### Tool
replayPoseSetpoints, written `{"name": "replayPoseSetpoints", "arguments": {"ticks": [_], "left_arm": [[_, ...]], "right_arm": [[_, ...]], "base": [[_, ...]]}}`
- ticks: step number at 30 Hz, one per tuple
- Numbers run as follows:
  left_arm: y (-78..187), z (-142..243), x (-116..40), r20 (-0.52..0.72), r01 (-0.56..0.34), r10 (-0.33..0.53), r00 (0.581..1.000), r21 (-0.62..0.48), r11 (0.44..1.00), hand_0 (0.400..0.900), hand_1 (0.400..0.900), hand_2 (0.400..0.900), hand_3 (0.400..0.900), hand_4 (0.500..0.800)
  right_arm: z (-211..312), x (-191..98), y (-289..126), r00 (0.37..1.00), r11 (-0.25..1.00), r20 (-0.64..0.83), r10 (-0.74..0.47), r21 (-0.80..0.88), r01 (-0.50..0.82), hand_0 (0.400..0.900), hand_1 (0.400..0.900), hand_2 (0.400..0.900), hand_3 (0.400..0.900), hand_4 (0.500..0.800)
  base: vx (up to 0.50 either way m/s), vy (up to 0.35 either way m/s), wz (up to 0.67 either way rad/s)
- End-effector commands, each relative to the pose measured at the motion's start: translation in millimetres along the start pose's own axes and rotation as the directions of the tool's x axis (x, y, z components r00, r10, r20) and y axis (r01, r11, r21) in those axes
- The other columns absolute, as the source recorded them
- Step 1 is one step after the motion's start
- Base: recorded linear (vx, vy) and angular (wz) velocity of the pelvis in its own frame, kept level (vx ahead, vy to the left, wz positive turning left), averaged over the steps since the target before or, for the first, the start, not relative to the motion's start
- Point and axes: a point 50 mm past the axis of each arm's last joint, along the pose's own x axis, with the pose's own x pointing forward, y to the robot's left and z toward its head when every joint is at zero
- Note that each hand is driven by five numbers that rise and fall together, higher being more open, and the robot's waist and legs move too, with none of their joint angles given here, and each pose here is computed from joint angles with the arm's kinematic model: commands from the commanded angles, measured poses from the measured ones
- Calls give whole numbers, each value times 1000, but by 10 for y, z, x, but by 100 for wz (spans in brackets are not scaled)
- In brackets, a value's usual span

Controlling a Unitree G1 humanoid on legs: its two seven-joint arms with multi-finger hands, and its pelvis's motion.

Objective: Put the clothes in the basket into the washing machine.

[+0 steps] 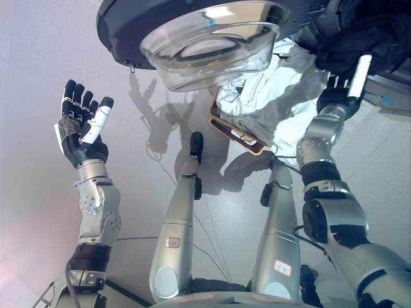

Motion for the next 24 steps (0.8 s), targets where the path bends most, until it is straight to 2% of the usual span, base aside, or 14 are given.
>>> {"name": "replayPoseSetpoints", "arguments": {"ticks": [1, 6, 10, 13, 15, 16, 17, 24], "left_arm": [[21, 345, -17, 183, 39, -32, 983, -32, 999, 900, 900, 900, 900, 800], [12, 359, -30, 180, 54, -49, 982, -25, 998, 900, 900, 900, 900, 800], [-9, 387, -29, 194, 66, -62, 979, -17, 998, 900, 900, 900, 900, 800], [-22, 397, -29, 198, 72, -69, 978, -10, 997, 900, 900, 900, 900, 800], [-29, 397, -27, 197, 72, -69, 978, -9, 997, 900, 900, 900, 900, 800], [-32, 403, -22, 200, 70, -67, 977, -10, 997, 900, 900, 900, 900, 800], [-31, 407, -20, 203, 68, -65, 977, -8, 998, 900, 900, 900, 900, 800], [-2, 449, -3, 220, 48, -45, 974, -10, 999, 900, 900, 900, 900, 800]], "right_arm": [[693, 218, 803, 924, 961, 278, 263, 10, -277, 400, 400, 400, 400, 500], [935, 263, 1108, 894, 947, 371, 252, 94, -306, 400, 400, 400, 400, 500], [1083, 281, 1331, 874, 943, 402, 274, 66, -325, 400, 400, 400, 400, 500], [1096, 287, 1346, 874, 945, 402, 275, 55, -323, 400, 400, 400, 400, 500], [1058, 309, 1295, 889, 957, 388, 241, 56, -284, 514, 514, 514, 514, 568], [1046, 315, 1285, 893, 960, 384, 234, 52, -274, 667, 667, 667, 667, 660], [1035, 321, 1277, 897, 963, 379, 230, 42, -264, 900, 900, 900, 900, 800], [937, 336, 1221, 915, 973, 342, 213, 8, -230, 900, 900, 900, 900, 800]], "base": [[36, 3, -1], [32, 4, -3], [15, 0, 0], [0, 0, 0], [0, 0, 0], [0, 0, 0], [0, 0, 0], [0, 0, 0]]}}
